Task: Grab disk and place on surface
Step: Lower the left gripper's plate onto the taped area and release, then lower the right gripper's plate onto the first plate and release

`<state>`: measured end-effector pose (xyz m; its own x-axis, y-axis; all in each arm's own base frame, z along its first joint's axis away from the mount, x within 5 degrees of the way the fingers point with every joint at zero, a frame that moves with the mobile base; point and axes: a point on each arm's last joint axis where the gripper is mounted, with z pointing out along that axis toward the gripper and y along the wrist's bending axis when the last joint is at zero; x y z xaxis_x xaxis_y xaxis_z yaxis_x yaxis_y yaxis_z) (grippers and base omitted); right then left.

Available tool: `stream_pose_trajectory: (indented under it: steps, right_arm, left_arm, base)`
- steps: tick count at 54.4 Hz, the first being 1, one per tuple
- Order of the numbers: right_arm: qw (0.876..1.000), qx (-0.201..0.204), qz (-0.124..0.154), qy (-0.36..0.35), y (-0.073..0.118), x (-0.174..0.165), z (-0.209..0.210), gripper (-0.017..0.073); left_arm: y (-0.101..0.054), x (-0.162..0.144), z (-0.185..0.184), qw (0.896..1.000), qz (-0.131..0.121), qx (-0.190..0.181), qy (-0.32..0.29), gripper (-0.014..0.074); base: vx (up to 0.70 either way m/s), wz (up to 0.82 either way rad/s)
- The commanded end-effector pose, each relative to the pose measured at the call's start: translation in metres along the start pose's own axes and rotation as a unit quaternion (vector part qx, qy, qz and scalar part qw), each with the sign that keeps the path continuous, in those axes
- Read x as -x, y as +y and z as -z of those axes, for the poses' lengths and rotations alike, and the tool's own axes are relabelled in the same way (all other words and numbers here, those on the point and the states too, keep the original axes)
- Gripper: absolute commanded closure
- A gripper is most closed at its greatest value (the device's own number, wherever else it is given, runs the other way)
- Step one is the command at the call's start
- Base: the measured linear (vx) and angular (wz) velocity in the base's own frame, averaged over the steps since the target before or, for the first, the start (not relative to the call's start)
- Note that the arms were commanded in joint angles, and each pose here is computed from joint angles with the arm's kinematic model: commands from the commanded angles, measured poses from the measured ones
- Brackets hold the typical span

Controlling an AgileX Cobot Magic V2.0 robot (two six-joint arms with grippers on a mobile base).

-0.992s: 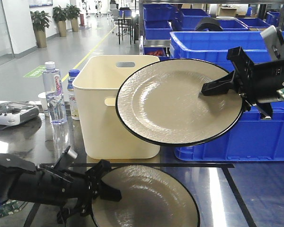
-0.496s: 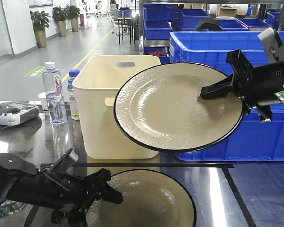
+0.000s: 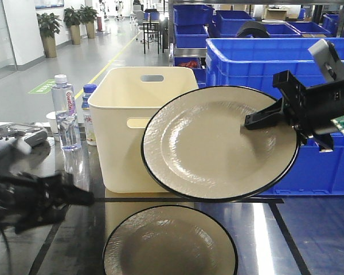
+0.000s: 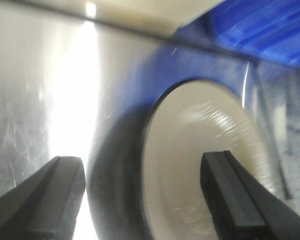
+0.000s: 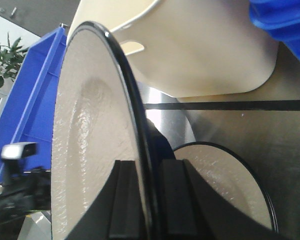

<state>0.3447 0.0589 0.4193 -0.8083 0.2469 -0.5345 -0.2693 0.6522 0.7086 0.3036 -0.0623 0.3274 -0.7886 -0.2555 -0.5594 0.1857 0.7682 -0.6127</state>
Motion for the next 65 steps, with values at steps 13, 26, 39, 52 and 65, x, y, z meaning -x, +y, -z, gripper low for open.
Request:
stream_pose_trajectory:
  steps: [13,26,39,52,65]
  right_arm:
    - [0.998,0.003,0.024,0.054,0.014,-0.027,-0.063,0.0567]
    - [0.994,-0.005,-0.001,0.106,-0.007,-0.037,-0.101,0.0526]
    - [0.99,-0.044,0.008,0.132,-0.027,-0.041,-0.115,0.0349]
    - [0.984,-0.061,0.08,0.144,-0.03,-0.042,-0.113,0.0103]
    - [0.97,-0.085,0.165,0.156,-0.036,-0.042,-0.11,0.0022]
  left_arm:
    - [-0.061,0.015,0.101,0.967,-0.068,-0.017,-0.243,0.0005]
    - [-0.075,0.009,0.127,0.954,-0.084,-0.024,-0.287,0.0005]
    - [-0.075,0.009,0.128,0.953,-0.085,-0.024,-0.289,0.0005]
    - [-0.073,0.009,0.127,0.952,-0.098,-0.009,-0.29,0.0005]
    - [-0.073,0.009,0.127,0.952,-0.103,-0.005,-0.289,0.0005]
  base:
    - [0.0,0.0]
    - [0.0,0.0]
    - [0.0,0.0]
    - [0.0,0.0]
    - [0.0,0.0]
